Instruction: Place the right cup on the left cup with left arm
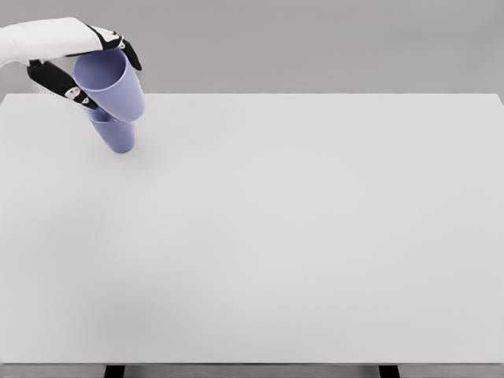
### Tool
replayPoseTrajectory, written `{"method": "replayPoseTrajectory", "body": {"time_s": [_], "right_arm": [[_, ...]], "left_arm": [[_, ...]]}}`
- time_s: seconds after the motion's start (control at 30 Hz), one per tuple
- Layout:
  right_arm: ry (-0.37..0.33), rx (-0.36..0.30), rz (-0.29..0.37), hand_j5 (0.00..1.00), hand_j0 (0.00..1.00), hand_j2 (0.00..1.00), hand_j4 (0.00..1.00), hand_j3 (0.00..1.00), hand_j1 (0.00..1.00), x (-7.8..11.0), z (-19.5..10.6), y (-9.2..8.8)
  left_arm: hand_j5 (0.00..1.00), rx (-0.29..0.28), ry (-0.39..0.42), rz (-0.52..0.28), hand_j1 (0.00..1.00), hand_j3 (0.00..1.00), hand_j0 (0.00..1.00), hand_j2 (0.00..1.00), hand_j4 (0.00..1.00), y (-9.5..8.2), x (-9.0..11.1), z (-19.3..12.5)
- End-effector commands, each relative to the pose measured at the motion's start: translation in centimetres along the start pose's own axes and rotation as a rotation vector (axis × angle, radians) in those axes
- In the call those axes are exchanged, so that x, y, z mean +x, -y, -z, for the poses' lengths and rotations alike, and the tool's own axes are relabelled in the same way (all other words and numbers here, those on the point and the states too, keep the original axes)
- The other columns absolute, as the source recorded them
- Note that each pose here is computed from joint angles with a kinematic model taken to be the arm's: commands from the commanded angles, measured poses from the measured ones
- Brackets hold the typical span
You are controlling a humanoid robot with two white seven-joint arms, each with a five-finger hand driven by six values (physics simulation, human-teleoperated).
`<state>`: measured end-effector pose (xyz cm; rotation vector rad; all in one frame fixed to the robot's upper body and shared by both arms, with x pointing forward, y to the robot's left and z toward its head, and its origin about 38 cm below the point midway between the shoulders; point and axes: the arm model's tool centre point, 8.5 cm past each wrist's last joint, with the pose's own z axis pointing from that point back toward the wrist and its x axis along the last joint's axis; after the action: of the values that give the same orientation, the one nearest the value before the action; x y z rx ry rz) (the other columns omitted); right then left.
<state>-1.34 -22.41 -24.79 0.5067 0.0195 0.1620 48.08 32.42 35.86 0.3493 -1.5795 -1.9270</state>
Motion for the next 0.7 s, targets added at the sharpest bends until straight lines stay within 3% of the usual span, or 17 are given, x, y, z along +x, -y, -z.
{"method": "replayPoseTrajectory", "body": {"time_s": [0.0,0.13,0.3,0.43,0.67], "right_arm": [[0.000,0.001,-0.001,1.00,1.00,1.00,1.00,1.00,1.00,0.0,0.0,0.0],[0.000,0.001,-0.001,1.00,1.00,1.00,1.00,1.00,1.00,0.0,0.0,0.0],[0.000,0.001,-0.001,1.00,1.00,1.00,1.00,1.00,1.00,0.0,0.0,0.0],[0.000,0.001,-0.001,1.00,1.00,1.00,1.00,1.00,1.00,0.0,0.0,0.0],[0.000,0.001,-0.001,1.00,1.00,1.00,1.00,1.00,1.00,0.0,0.0,0.0]], "left_arm": [[0.46,-0.083,-0.004,-0.019,0.46,0.46,0.46,0.46,0.46,1.9,-0.2,0.4],[0.46,-0.075,-0.009,-0.008,0.46,0.46,0.46,0.46,0.46,0.9,-0.3,0.3],[0.46,-0.068,-0.079,-0.014,0.46,0.46,0.46,0.46,0.46,-0.2,-2.2,-0.6],[0.46,-0.090,-0.146,-0.043,0.46,0.46,0.46,0.46,0.46,0.2,-4.4,-0.8],[0.46,-0.072,-0.223,-0.077,0.46,0.46,0.46,0.46,0.46,0.0,-6.7,-1.2]]}}
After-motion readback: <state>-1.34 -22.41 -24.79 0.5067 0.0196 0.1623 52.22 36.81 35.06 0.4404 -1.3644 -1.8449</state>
